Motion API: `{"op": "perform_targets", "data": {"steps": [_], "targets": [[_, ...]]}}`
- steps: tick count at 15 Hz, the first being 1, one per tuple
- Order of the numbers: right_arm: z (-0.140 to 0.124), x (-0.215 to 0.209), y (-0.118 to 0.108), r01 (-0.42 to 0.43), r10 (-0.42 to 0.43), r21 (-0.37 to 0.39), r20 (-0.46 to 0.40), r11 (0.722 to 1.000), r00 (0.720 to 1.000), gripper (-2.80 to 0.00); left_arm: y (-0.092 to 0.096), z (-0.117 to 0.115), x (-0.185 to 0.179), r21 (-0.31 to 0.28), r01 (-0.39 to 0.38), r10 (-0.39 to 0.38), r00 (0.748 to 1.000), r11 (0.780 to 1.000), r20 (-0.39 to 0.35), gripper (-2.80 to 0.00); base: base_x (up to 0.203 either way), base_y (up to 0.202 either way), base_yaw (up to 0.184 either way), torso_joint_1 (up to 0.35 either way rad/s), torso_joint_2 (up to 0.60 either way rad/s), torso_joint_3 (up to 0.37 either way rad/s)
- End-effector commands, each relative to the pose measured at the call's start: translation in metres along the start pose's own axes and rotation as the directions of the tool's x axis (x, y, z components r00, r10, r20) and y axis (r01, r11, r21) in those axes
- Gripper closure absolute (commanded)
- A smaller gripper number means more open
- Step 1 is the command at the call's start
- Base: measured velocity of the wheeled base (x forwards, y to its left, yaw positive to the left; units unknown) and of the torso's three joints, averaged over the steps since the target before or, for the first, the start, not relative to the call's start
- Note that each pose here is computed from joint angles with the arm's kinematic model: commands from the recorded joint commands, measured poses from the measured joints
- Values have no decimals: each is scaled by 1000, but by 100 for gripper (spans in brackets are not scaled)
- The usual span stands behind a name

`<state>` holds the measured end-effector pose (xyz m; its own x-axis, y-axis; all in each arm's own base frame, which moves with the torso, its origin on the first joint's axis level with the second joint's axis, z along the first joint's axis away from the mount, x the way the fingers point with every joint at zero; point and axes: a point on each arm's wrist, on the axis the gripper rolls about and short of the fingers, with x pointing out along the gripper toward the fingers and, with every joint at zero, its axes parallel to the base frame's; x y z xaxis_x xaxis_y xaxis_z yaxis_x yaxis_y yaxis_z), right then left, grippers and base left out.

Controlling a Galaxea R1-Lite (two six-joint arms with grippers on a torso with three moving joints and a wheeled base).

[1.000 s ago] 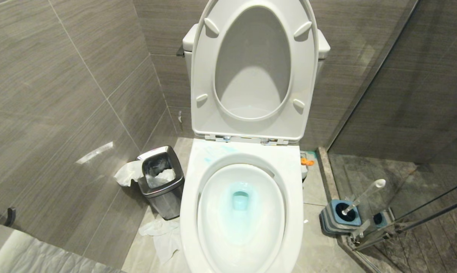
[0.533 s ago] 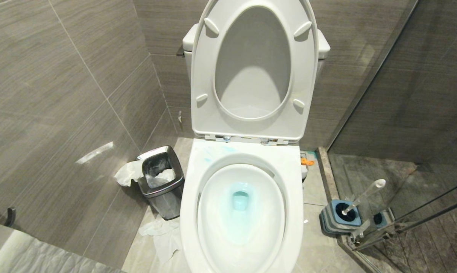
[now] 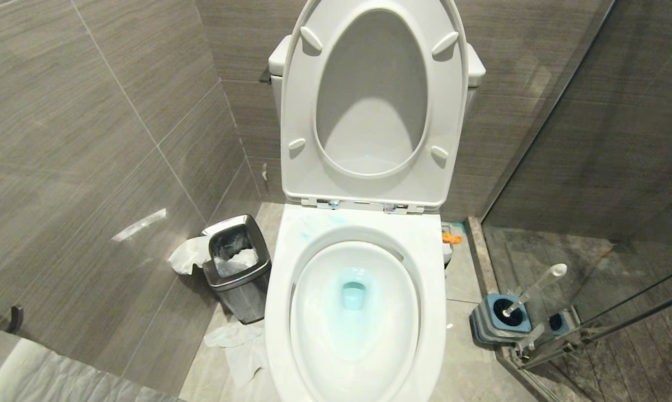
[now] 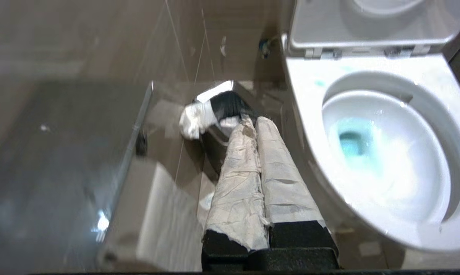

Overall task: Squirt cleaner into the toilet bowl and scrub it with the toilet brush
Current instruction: Flush the toilet

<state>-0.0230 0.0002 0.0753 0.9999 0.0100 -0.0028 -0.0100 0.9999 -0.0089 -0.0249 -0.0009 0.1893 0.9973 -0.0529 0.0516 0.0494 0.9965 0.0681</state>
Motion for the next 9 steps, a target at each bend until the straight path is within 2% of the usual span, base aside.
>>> {"op": "perform_targets", "data": {"steps": [1, 5, 9], "targets": [[0, 0, 0, -1, 1, 0, -2, 1000, 1000, 0, 5, 46, 54, -5, 14, -14, 994, 1000, -107, 0, 0, 0, 0, 0, 0, 0], [0, 0, 0, -1, 1, -2, -2, 1000, 1000, 0, 13, 112, 124, -1, 16, -16, 999, 1000, -39, 0, 0, 0, 0, 0, 0, 0], [0, 0, 0, 1, -1, 0, -2, 1000, 1000, 0, 17, 152, 179, 3, 21, -21, 1000, 1000, 10, 0, 0, 0, 0, 0, 0, 0]]}}
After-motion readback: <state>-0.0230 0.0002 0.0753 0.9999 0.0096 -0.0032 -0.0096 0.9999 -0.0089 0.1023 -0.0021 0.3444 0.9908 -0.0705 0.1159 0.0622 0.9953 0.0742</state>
